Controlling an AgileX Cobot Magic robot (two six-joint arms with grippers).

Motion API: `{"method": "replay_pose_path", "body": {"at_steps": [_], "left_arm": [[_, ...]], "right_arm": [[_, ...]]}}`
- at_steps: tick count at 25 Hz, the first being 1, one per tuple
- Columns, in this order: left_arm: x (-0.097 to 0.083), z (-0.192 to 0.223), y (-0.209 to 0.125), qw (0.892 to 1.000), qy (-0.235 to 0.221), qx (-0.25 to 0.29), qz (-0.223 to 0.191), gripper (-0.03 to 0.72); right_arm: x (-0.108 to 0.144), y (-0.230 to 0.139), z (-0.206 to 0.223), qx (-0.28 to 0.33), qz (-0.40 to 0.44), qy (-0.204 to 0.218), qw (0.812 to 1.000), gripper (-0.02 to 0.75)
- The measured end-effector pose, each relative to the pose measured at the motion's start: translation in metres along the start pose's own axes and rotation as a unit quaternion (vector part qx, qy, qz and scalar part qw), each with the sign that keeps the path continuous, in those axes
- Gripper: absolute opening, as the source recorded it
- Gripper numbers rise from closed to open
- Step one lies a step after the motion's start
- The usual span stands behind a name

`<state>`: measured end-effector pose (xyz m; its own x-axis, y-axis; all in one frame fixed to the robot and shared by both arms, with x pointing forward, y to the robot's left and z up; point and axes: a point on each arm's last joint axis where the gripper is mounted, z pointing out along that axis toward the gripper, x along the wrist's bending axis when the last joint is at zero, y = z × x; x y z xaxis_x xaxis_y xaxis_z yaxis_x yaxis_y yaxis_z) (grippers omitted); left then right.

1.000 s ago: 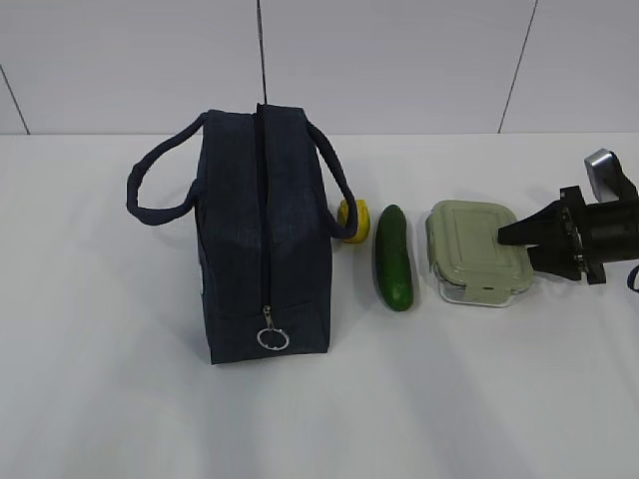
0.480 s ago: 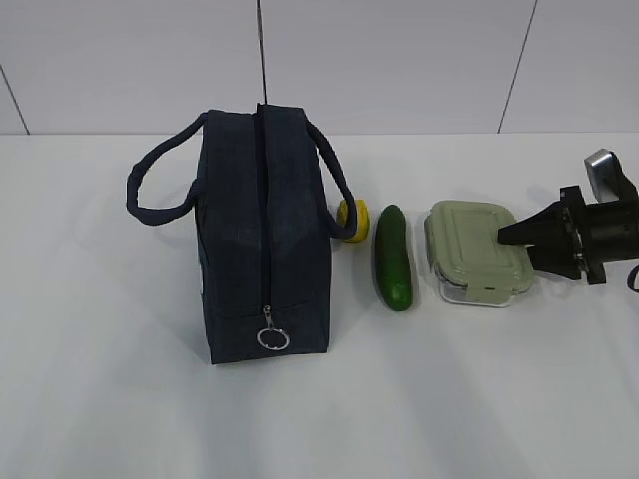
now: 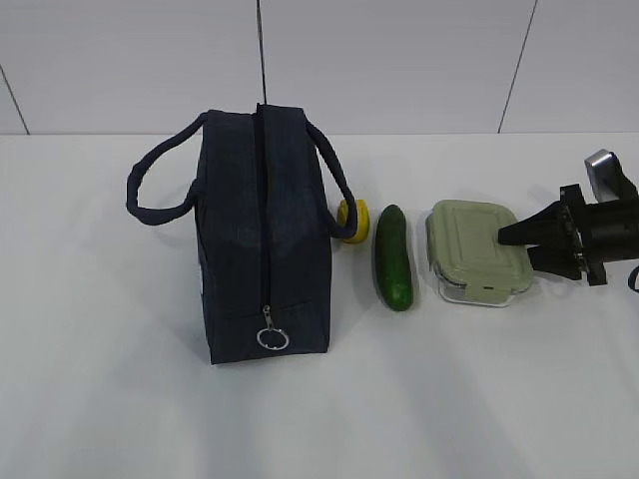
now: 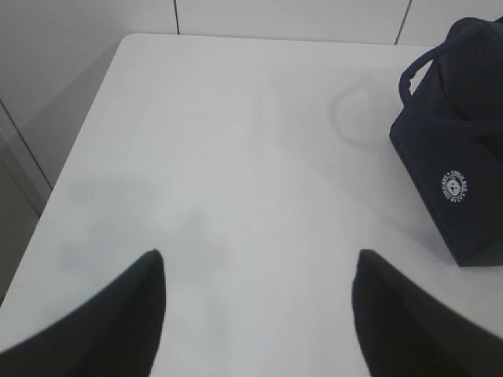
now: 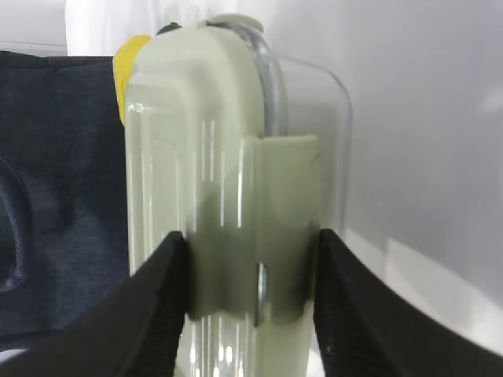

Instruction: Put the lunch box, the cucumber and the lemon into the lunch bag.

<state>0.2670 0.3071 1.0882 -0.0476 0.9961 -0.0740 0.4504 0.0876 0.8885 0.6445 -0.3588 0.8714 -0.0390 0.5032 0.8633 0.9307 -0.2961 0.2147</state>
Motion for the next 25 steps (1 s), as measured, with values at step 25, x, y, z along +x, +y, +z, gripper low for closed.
{"method": "replay_pose_path", "body": {"at_steps": [25], "left_arm": [[0.0,0.0,0.0,1.0,0.0,0.0,0.0,0.523]], "right_arm": [[0.0099,0.0043,-0.0071,-0.008,0.005,-0.019,1.0,0.342]]}}
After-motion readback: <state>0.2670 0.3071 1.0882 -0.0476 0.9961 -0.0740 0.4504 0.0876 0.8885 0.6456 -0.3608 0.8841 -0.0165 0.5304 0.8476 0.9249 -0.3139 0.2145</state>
